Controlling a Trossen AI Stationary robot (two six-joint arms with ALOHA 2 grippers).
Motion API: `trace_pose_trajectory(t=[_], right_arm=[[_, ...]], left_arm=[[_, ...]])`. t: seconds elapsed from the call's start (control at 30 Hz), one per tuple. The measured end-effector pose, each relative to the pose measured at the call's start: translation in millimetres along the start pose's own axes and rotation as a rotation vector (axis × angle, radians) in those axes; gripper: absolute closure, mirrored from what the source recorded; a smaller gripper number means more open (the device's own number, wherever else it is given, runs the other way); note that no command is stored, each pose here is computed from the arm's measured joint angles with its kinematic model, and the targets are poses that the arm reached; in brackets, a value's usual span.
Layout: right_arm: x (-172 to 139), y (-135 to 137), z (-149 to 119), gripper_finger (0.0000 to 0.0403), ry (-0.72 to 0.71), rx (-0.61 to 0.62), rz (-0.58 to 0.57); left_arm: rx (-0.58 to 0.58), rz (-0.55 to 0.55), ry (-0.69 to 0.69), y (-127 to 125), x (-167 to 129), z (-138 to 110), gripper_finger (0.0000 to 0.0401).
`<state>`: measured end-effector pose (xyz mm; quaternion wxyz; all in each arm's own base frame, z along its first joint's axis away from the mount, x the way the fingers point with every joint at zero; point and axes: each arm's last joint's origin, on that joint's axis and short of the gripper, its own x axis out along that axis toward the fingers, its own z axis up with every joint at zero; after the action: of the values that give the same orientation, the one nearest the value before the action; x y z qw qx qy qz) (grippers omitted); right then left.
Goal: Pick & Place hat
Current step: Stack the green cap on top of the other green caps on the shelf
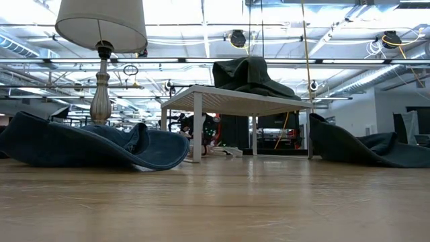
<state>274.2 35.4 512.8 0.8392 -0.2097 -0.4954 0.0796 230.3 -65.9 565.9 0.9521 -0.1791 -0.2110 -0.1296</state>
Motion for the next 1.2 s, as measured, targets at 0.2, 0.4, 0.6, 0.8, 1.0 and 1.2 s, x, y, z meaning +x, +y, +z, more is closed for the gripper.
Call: trace_pose_trajectory(t=[0.2,0.4,0.6,0.8,1.0,1.2], right_arm=[[0,-3,4,0.0397,0.003,0.0,-0.034],[0,-1,2,0.0373,0.027,0.01,-0.023],[-1,2,-7,0.0337,0.133,0.058,-0.028],[-3,7,-19,0.0276,0.272,0.288,-0.039],[-13,15,-37,0.0214,0.531,0.634,-0.109],[-29,26,-50,0.0188,0.814,0.799,-0.101]], left_arm=[[-0.002,-0.013,-0.018,-1,0,2,0.0341],[-0.005,-0.027,-0.052,-2,0,5,0.0383],[-0.007,-0.033,-0.07,-2,0,7,0.0373],[0.005,-0.031,-0.069,-2,0,7,0.0385],[-0.017,-0.022,-0.062,-1,0,6,0.0378],[-0.015,-0.01,-0.046,1,0,5,0.0384]])
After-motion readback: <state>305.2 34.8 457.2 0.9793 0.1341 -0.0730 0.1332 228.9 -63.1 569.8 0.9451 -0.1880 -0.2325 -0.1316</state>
